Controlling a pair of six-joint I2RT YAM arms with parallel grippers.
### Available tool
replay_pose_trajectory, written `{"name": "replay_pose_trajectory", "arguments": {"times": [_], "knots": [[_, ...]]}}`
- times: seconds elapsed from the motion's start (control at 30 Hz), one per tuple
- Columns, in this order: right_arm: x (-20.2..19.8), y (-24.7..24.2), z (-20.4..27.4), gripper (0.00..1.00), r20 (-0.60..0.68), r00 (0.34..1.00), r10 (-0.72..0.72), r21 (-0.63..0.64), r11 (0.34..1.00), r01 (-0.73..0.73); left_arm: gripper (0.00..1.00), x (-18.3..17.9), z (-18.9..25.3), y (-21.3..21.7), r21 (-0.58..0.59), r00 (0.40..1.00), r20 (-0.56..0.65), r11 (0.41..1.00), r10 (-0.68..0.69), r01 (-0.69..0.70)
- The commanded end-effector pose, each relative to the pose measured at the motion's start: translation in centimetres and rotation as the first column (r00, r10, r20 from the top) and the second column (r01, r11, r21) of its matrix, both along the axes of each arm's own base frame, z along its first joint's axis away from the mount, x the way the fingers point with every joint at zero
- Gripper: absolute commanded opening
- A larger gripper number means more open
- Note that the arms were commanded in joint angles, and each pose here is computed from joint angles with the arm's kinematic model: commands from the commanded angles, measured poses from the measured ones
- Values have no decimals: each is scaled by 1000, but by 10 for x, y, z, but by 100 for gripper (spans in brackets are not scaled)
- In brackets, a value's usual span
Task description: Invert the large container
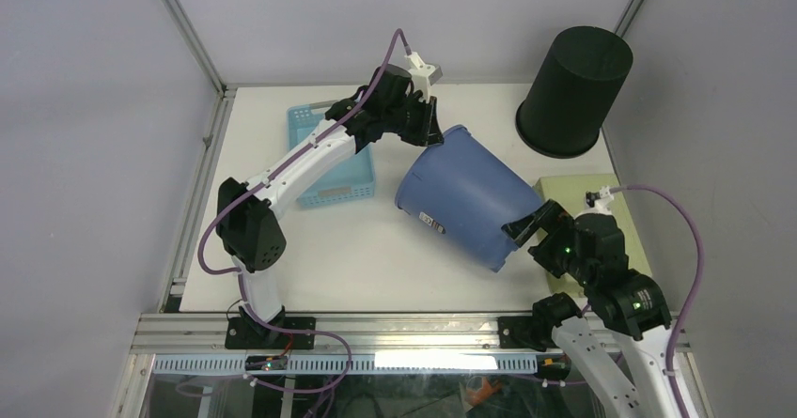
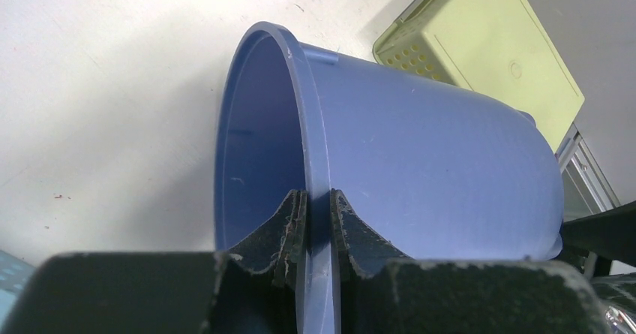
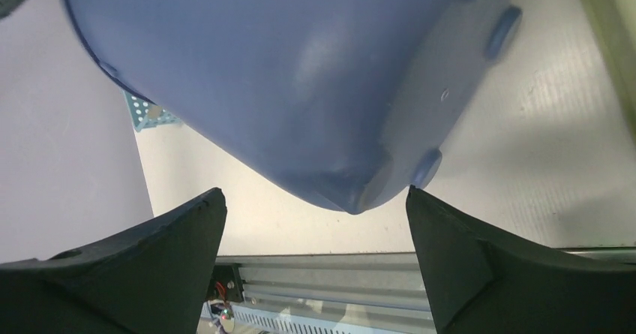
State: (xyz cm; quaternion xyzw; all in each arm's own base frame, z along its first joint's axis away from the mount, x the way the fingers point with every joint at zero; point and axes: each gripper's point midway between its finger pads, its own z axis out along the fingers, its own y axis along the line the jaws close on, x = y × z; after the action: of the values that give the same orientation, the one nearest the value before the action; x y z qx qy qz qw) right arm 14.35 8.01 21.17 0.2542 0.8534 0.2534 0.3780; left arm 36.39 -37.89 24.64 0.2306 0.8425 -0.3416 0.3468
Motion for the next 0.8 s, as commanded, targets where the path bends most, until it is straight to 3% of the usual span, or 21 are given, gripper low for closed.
{"name": "replay_pose_trajectory", "arguments": {"times": [0.0,0.1,0.57,0.77], "knots": [[0,23,-7,94,8,998,66,116,991,-67,0,-10,-77,29,223,991,-127,975,36,-7],[6,34,-7,95,33,994,103,154,982,-107,0,-11,-79,28,223,991,-133,975,31,-1],[23,27,-3,96,118,989,89,86,991,-100,0,-12,-82,33,241,992,-124,970,31,0],[21,26,-17,96,83,993,82,78,993,-88,0,-12,-84,33,241,991,-128,970,28,4]]}}
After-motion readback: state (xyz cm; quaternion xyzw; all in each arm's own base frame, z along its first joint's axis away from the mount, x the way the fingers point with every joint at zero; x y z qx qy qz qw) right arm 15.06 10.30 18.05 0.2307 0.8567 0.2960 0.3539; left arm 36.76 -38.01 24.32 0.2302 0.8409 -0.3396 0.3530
